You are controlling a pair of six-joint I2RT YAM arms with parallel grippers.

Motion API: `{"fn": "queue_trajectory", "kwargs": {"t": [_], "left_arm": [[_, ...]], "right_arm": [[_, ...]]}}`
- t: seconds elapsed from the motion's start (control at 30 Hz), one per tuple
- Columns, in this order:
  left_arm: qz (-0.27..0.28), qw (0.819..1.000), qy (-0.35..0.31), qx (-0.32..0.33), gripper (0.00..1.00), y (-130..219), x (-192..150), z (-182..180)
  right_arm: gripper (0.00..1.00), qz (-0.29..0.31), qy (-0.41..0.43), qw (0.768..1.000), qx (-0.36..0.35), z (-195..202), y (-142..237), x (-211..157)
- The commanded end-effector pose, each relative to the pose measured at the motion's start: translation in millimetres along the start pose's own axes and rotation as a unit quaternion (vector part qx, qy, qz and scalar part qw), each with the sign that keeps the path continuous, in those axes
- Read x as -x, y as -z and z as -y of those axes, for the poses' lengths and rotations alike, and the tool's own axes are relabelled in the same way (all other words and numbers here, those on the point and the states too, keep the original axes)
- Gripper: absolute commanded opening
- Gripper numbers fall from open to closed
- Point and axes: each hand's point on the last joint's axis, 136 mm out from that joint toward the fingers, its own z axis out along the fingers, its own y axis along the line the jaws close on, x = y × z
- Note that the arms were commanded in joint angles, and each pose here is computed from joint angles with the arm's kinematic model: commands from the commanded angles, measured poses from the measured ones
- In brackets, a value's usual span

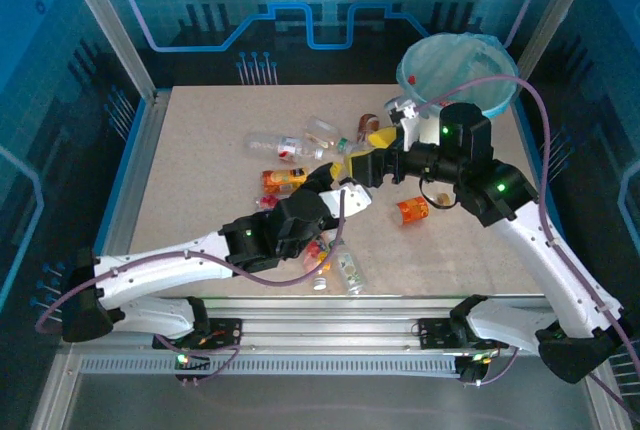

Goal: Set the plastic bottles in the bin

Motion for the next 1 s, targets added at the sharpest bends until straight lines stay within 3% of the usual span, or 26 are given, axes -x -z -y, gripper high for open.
{"fn": "queue_trajectory", "kwargs": {"t": [0.0, 0.6, 0.97], "left_arm": [[0.026, 0.999, 0.013, 0.029, 0.41, 1, 24, -15], [0.024, 0.991, 0.040, 0.127, 0.39, 0, 35, -52], [0.023, 0.987, 0.045, 0.156, 0.39, -2, 43, -62]], "right_arm": [[0.90, -0.017, -0.002, 0.999, -0.041, 13, 2, -1], [0.69, -0.021, -0.069, 0.992, -0.101, 36, 16, 5], [0.81, -0.064, -0.104, 0.988, -0.097, 36, 10, -3]]}}
